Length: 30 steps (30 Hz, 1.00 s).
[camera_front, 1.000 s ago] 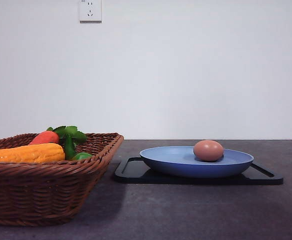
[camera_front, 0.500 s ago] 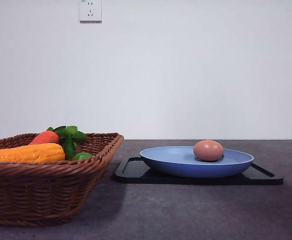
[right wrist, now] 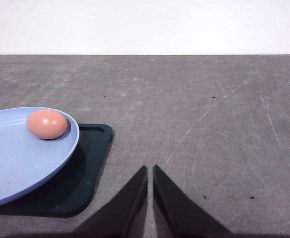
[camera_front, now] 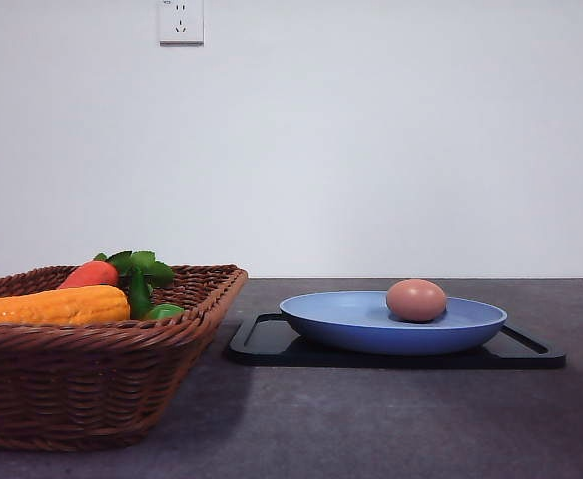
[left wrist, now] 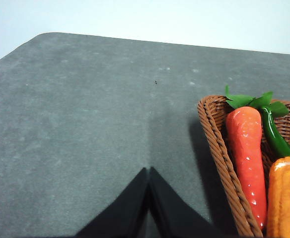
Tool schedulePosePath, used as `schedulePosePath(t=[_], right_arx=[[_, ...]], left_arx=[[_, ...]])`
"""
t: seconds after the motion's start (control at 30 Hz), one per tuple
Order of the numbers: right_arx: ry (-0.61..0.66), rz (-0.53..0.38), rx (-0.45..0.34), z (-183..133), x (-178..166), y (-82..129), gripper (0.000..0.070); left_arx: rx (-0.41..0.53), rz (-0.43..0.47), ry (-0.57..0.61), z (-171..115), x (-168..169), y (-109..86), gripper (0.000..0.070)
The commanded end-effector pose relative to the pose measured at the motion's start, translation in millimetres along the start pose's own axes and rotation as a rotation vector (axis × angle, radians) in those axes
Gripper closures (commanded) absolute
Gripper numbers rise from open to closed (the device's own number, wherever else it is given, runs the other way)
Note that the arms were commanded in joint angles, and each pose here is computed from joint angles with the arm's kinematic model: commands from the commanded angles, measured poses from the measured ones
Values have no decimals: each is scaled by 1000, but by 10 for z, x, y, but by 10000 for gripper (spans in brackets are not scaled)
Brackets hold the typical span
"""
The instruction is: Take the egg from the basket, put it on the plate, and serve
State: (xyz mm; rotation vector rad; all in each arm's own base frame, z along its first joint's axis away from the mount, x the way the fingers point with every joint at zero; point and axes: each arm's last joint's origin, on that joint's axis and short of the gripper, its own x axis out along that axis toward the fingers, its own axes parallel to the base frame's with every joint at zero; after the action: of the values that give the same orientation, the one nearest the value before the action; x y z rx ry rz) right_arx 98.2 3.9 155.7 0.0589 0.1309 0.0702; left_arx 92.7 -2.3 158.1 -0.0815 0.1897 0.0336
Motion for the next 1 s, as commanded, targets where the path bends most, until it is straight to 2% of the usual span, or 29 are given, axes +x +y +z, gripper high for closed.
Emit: schedulePosePath(t=[0.0, 0.97], right_arx=[[-6, -5, 13, -9, 4, -4, 700], [-7, -5, 13, -9, 4, -4, 700]], left_arx=[[-3, 4, 29, -48, 9, 5, 700], [-3, 4, 29, -48, 9, 5, 700]])
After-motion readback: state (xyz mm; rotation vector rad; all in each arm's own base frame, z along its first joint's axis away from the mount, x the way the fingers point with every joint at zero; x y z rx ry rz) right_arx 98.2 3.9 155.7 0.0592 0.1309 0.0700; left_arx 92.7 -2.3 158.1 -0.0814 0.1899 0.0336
